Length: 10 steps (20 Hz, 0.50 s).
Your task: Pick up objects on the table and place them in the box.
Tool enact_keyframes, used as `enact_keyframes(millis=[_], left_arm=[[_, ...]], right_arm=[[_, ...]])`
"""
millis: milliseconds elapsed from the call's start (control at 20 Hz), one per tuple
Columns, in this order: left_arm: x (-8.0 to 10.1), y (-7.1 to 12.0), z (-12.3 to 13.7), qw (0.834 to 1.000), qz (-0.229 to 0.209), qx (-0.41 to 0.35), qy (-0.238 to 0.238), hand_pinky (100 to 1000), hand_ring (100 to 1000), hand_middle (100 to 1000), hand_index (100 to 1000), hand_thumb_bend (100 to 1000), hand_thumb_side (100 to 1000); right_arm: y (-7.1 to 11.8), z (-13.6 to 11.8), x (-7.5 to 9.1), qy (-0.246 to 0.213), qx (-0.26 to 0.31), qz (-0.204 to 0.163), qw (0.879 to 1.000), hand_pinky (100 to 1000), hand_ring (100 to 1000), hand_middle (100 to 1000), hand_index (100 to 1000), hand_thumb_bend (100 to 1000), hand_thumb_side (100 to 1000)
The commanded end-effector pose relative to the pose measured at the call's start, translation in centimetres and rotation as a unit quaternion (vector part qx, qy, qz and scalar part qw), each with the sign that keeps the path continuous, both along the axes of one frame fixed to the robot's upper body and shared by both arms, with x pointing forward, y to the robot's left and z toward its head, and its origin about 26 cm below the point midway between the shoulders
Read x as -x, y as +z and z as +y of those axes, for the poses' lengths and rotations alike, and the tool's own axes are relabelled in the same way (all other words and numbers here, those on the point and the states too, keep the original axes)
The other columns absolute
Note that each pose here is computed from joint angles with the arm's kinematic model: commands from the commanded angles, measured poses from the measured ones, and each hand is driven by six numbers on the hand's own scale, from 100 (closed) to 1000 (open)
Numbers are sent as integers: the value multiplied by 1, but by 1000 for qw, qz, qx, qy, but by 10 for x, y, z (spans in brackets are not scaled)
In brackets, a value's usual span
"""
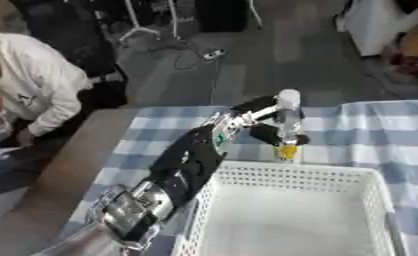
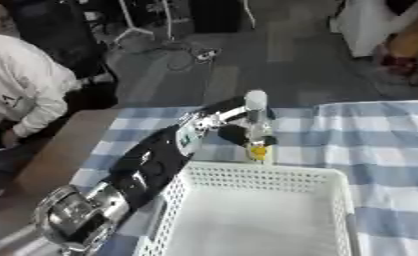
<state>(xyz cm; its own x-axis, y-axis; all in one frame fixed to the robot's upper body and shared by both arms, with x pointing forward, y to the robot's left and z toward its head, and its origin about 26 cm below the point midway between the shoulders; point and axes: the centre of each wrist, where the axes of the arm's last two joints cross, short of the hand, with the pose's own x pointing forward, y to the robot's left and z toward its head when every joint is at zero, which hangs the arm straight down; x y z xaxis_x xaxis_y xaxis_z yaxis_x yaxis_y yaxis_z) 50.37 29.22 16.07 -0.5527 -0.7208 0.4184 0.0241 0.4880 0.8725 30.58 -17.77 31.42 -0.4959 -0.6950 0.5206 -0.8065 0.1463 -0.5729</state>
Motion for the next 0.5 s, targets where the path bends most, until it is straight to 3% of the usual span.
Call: enact_keyframes(millis=[50, 100, 200, 250, 300, 500], left_arm=[[-1, 13, 5, 996, -38, 76, 39, 100, 100, 375, 466, 385, 782], [-1, 14, 5, 994, -47, 92, 47, 100, 100, 290, 383, 243, 880], [-1, 15, 4, 991, -65, 107, 53, 100, 100, 183, 324, 239, 847], [-1, 16, 4, 990, -73, 107, 53, 100, 100, 193, 328, 241, 850], [-1, 16, 4, 990, -79, 105, 53, 100, 100, 114, 288, 221, 825], [0, 19, 5, 988, -100, 106, 53, 100, 100, 100, 260, 209, 780]], right_arm=[[7, 2, 4, 8, 2, -15, 1000, 783, 704, 789, 899, 100, 1000], [7, 2, 4, 8, 3, -15, 1000, 783, 704, 788, 899, 100, 1000], [7, 2, 4, 7, 3, -16, 1000, 783, 704, 788, 899, 100, 1000], [7, 2, 4, 7, 4, -16, 1000, 783, 704, 788, 899, 100, 1000], [6, 1, 3, 6, 4, -16, 1000, 784, 703, 788, 899, 100, 1000], [5, 0, 3, 4, 5, -17, 1000, 784, 703, 789, 899, 100, 1000]])
